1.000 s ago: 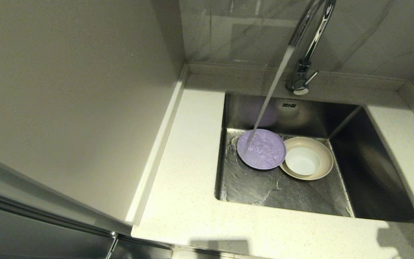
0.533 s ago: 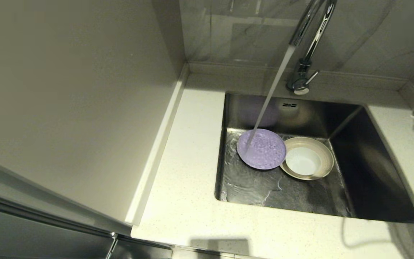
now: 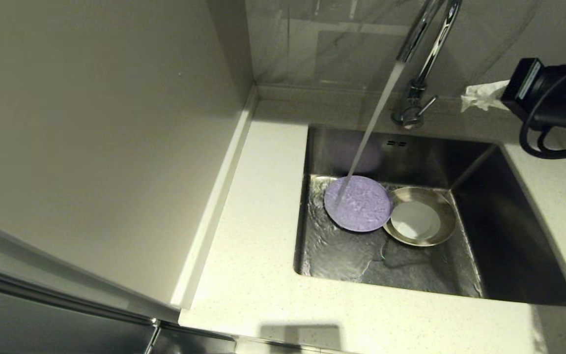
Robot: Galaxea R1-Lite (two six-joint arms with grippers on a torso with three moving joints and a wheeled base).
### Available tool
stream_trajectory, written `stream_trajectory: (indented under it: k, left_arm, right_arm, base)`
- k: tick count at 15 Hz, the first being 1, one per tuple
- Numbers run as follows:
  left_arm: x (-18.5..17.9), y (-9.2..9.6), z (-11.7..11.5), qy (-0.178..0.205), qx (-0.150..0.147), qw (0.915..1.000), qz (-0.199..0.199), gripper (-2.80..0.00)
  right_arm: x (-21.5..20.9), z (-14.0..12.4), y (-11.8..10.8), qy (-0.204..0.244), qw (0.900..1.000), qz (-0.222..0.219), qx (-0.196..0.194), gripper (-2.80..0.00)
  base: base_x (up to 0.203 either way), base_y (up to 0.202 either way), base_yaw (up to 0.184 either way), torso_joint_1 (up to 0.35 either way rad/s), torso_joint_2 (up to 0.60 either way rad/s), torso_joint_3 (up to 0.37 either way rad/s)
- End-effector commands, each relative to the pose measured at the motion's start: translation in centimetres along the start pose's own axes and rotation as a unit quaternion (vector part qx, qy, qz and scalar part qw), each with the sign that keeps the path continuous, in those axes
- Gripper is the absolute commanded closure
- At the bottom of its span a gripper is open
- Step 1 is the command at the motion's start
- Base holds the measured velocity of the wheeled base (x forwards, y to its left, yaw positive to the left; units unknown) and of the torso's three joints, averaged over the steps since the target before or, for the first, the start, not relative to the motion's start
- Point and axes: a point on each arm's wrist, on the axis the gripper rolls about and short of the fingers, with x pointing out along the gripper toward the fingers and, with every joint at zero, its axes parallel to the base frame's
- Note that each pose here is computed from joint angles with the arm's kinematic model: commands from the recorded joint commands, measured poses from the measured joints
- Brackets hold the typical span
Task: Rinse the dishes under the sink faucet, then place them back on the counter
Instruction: Turn off the faucet
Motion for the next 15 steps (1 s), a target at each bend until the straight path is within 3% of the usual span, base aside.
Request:
stream_trajectory:
  k: [1, 5, 8, 15]
  left_arm:
    - [0.0, 0.0, 0.0, -0.002, 0.000, 1.0000, 0.000, 0.00]
    - [0.0, 0.0, 0.0, -0.002, 0.000, 1.0000, 0.000, 0.00]
    - [0.0, 0.0, 0.0, -0.002, 0.000, 1.0000, 0.000, 0.00]
    - [0.0, 0.0, 0.0, -0.002, 0.000, 1.0000, 0.000, 0.00]
  right_arm:
    - [3.0, -1.0, -1.1, 0.023, 1.000, -0.007, -0.003, 0.00]
    - [5.7, -0.6, -1.8, 0.008, 0.999, -0.036, -0.019, 0.00]
    - [7.2, -1.6, -2.7, 0.019, 0.997, -0.058, -0.052, 0.00]
    - [9.7, -1.5, -3.4, -0.009, 0.997, -0.053, -0.057, 0.00]
  base:
    - [0.000, 0.000, 0.000, 0.000, 0.00, 0.000]
    - [0.000, 0.000, 0.000, 0.000, 0.00, 0.000]
    - [0.000, 0.000, 0.000, 0.000, 0.00, 0.000]
    - [0.000, 0.000, 0.000, 0.000, 0.00, 0.000]
